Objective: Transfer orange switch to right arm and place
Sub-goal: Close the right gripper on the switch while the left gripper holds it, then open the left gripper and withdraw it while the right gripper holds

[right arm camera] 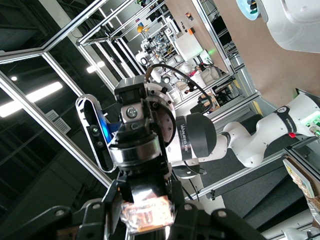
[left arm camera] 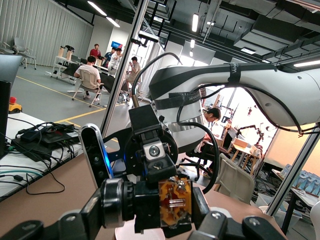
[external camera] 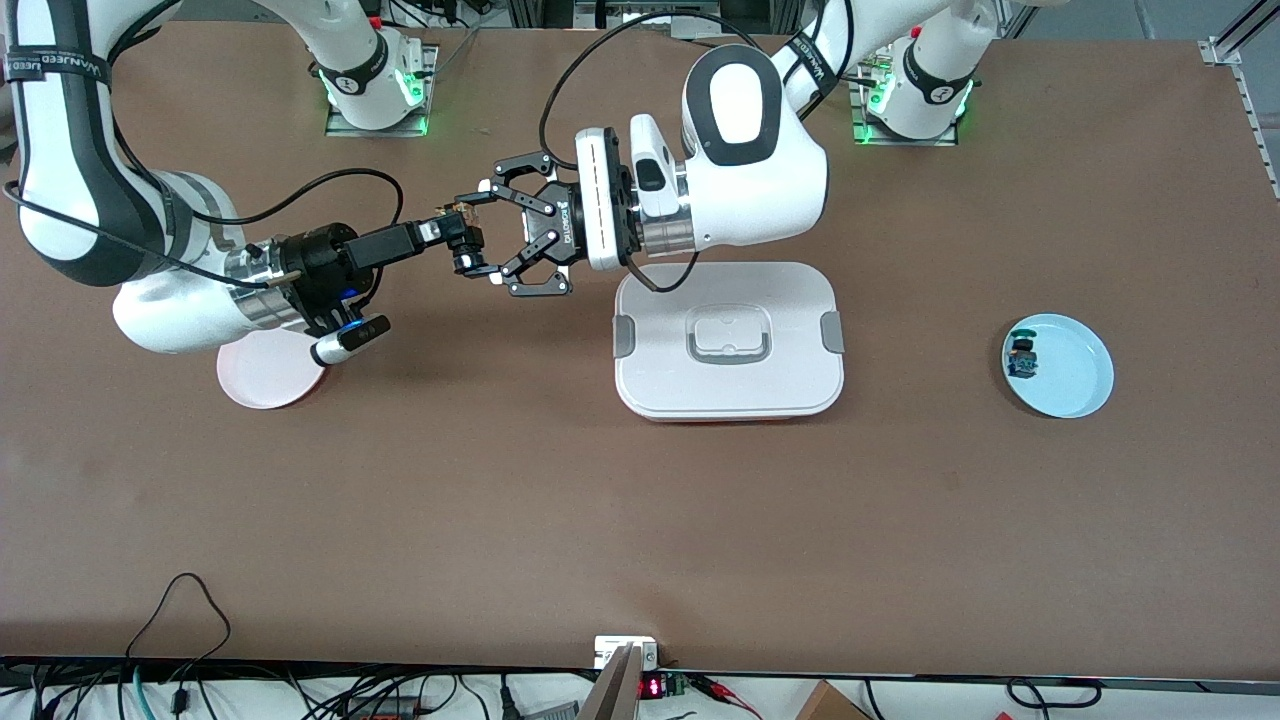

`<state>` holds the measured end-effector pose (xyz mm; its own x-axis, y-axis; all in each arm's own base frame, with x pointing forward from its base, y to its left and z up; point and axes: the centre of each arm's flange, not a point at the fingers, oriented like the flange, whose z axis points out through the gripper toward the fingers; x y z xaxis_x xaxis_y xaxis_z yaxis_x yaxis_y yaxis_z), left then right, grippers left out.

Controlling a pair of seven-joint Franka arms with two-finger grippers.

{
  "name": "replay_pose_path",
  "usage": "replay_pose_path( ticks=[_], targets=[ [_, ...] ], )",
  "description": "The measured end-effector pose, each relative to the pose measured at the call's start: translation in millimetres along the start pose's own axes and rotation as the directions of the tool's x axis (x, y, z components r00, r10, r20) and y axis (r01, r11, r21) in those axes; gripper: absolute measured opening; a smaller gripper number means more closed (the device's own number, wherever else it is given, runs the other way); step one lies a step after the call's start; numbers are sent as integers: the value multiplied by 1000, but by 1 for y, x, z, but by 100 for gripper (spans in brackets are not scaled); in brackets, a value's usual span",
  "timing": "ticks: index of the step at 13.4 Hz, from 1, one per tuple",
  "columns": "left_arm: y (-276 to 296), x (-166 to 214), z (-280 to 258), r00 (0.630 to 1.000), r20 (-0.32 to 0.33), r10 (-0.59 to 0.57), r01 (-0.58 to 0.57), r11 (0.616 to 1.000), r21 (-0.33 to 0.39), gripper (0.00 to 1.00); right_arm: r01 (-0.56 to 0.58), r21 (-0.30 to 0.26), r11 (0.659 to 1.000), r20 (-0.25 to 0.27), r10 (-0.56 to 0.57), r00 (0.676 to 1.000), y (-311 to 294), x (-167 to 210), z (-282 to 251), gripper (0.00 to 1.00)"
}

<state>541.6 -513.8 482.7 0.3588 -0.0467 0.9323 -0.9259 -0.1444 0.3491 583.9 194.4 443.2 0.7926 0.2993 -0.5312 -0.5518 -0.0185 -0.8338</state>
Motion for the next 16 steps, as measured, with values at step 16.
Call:
replay_pose_path(
  ticks=[16],
  targets=[
    [-68,9,-60,998,-51,-35,31,998,-63,100,58,27,998,-7,-58,998,-5,2,8,41]
  ],
)
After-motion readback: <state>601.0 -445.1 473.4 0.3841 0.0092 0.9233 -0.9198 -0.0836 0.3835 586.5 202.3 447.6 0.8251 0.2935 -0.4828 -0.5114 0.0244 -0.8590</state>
